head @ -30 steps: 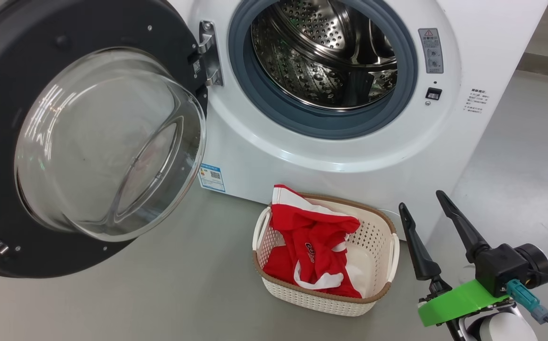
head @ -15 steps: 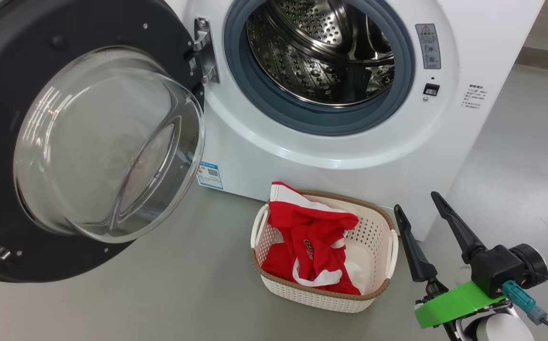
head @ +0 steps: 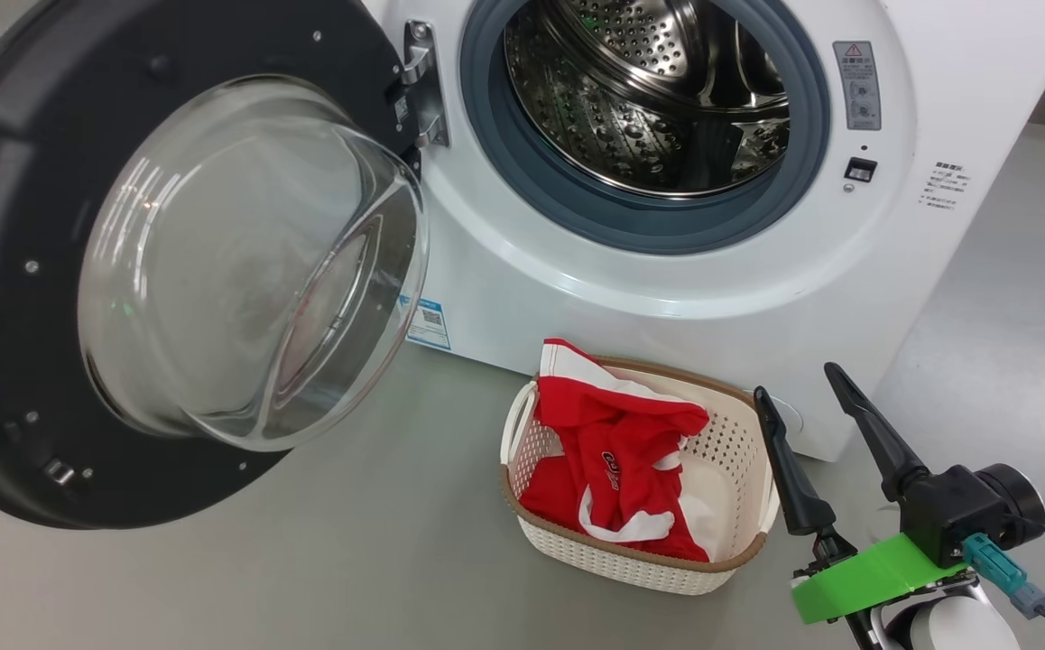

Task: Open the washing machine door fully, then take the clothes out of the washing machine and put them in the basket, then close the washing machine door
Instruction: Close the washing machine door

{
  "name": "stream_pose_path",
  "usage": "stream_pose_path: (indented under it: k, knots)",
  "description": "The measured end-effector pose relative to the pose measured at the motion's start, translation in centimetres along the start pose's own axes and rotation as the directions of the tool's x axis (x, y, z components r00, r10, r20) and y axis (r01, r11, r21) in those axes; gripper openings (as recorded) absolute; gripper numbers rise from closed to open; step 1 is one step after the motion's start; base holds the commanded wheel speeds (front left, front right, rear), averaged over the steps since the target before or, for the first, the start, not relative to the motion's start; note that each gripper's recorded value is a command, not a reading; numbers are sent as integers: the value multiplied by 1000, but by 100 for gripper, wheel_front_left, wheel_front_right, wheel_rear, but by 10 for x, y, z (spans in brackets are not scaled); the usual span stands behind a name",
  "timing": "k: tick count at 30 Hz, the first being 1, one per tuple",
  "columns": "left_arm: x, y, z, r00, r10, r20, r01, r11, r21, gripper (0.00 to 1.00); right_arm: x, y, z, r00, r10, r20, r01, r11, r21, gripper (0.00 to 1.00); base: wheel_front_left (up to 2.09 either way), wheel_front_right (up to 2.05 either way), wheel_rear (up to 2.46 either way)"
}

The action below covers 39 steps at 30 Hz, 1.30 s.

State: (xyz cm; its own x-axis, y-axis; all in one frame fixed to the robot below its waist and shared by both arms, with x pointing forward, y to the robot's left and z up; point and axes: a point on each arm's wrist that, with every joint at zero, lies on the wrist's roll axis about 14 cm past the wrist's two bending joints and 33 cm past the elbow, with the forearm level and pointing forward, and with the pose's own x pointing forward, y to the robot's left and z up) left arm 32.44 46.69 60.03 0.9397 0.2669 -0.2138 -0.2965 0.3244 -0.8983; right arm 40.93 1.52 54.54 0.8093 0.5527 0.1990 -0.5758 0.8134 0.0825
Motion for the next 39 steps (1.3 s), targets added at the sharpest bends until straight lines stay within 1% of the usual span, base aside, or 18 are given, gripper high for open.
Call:
stream_pose_path:
  k: [4, 8, 11, 15, 20, 26, 29, 39]
  knots:
    - [-4, 4, -9, 999, -3, -43, 3, 1000, 20, 0, 2, 4, 0, 1000, 10, 1, -10, 1000, 6, 100, 0, 0, 0]
    - [-7, 12, -23, 997, -6, -79, 6, 1000, -3, 0, 3, 6, 0, 1000, 17, 2, -17, 1000, 8, 100, 0, 0, 0]
    - [-7, 11, -29, 996, -23, -90, 21, 1000, -18, 0, 4, 7, 1, 1000, 20, 4, -20, 1000, 10, 100, 0, 0, 0]
    - [-7, 2, -40, 990, -77, -117, 70, 996, -60, 0, 4, 9, 2, 1000, 25, 6, -25, 1000, 12, 100, 0, 0, 0]
    - [-9, -4, -50, 982, -127, -139, 115, 989, -88, 0, 4, 9, 4, 1000, 22, 13, -22, 999, 30, 100, 0, 0, 0]
    - [-11, -17, -65, 963, -208, -174, 185, 973, -136, 0, 4, 7, 4, 1000, 15, 14, -15, 999, 39, 100, 0, 0, 0]
    - [-12, -19, -70, 959, -221, -178, 197, 970, -140, 0, 3, 5, 5, 1000, 7, 18, -8, 999, 46, 100, 0, 0, 0]
    - [-21, -39, -98, 922, -323, -215, 285, 939, -191, 0, -4, -3, 3, 1000, -19, 7, 18, 999, 45, 100, 0, 0, 0]
